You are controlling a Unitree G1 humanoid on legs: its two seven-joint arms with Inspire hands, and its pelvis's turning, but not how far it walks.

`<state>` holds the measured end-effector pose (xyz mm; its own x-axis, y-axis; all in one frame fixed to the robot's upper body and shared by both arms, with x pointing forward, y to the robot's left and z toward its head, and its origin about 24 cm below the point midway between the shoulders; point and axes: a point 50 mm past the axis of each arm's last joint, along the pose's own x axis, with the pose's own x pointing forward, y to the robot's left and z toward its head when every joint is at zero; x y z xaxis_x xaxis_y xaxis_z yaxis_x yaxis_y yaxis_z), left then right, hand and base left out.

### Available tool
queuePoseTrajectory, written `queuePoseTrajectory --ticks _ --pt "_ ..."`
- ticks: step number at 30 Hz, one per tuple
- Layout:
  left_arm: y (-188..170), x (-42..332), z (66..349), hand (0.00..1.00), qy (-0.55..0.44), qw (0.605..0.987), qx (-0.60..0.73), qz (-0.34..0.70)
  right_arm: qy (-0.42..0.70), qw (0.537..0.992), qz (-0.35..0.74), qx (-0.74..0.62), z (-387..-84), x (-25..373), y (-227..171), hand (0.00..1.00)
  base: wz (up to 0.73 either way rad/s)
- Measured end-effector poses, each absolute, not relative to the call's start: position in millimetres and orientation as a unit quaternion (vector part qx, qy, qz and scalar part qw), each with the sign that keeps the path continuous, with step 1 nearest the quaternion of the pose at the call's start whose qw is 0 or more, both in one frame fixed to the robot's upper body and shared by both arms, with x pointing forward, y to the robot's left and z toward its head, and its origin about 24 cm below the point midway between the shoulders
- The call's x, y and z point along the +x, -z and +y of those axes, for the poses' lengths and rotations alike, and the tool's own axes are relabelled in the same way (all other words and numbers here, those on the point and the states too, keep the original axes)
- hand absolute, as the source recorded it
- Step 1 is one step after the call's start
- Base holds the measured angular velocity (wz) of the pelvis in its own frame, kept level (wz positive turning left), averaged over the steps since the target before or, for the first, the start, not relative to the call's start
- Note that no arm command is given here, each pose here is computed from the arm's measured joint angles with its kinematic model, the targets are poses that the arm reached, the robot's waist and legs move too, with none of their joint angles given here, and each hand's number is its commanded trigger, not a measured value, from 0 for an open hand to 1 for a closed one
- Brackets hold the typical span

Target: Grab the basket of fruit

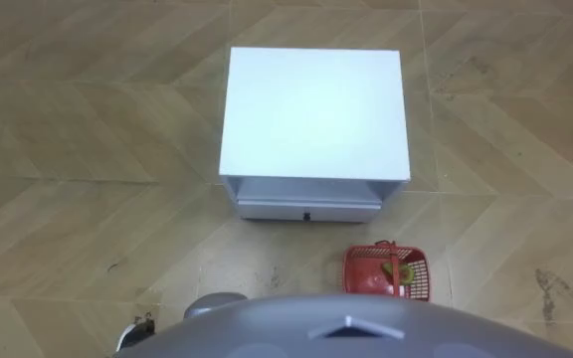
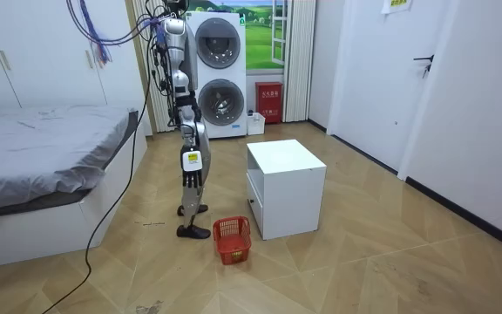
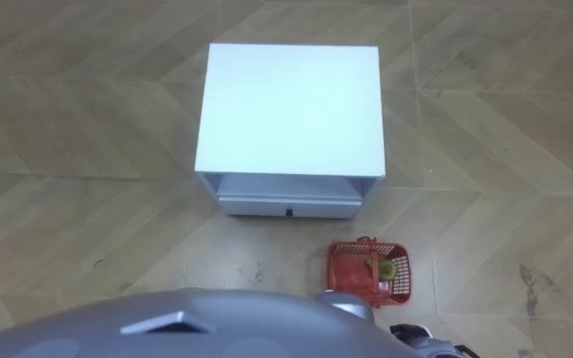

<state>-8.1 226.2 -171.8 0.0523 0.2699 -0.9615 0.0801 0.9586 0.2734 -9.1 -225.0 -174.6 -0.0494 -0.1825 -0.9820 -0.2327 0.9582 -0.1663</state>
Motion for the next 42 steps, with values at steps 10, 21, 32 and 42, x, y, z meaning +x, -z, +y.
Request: queuePoseTrajectory --ticks 10,21,32,42 --pt "171.8 -8.1 226.2 0.0 -0.066 0.714 0.127 0.685 -0.016 0.679 0.72 -0.145 -225.2 -6.7 174.7 0.0 0.0" --pt "171.8 -8.5 226.1 0.0 -0.065 0.714 0.127 0.686 -0.016 0.68 0.719 -0.145 -225.0 -7.3 174.7 0.0 0.01" --pt "171.7 -9.0 226.5 0.0 -0.065 0.713 0.13 0.686 -0.007 0.682 0.716 -0.151 -226.2 -5.6 174.6 0.0 0.0" --pt "170.9 17.8 232.1 0.0 -0.086 0.736 0.128 0.659 0.067 0.71 0.686 -0.146 -247.5 19.7 169.1 0.0 0.05"
